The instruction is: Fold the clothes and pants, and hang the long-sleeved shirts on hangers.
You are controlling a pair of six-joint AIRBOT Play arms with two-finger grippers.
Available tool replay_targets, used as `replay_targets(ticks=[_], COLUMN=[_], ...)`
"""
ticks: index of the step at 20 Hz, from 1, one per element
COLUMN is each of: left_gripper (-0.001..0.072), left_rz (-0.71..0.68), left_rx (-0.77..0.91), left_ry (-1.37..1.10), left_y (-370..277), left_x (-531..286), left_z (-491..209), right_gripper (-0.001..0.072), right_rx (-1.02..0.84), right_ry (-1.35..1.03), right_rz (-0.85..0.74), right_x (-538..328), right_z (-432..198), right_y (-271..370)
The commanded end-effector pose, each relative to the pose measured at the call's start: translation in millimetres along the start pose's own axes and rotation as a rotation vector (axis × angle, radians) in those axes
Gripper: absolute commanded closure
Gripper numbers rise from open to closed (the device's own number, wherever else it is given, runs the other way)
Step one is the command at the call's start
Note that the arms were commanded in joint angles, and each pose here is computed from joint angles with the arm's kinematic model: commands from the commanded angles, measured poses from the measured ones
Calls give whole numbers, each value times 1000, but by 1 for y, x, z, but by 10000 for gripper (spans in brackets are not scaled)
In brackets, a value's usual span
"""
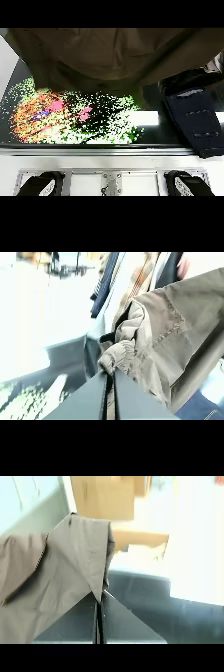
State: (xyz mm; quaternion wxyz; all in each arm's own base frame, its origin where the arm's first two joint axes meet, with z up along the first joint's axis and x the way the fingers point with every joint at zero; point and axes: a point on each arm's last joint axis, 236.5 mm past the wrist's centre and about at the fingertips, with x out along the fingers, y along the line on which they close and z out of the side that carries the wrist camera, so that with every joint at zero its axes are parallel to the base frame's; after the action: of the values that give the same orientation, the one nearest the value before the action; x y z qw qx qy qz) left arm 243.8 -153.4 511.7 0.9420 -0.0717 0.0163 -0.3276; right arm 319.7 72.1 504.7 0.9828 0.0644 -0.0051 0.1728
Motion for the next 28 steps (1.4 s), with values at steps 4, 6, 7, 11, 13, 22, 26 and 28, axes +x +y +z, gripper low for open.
replay_targets(ticks=[4, 6, 7, 11, 13, 22, 26, 28], left_gripper=[691, 691, 691, 690, 690, 282, 98, 98], left_rz=[-29, 23, 63, 251, 297, 452, 533, 591], left_rx=[-48, -129, -162, -220, -256, -383, -453, -476], left_ry=[72, 278, 404, 746, 830, 755, 761, 840], left_y=[-18, 8, 26, 111, 146, 304, 342, 360], left_x=[-16, 5, 15, 54, 83, 207, 183, 146], left_z=[-15, -65, -96, -192, -229, -360, -370, -376], right_gripper=[711, 711, 711, 711, 711, 267, 133, 133], right_rx=[-37, -21, 3, 119, 135, 255, 241, 213], right_ry=[-99, -67, -35, 186, 329, 469, 431, 446], right_rz=[-21, -22, -10, 88, 140, 29, 13, 20], right_x=[-26, -10, 6, 106, 168, 299, 277, 248], right_z=[28, 18, 8, -78, -152, -337, -293, -263], right_y=[8, 0, -5, -13, -7, -60, -76, -81])
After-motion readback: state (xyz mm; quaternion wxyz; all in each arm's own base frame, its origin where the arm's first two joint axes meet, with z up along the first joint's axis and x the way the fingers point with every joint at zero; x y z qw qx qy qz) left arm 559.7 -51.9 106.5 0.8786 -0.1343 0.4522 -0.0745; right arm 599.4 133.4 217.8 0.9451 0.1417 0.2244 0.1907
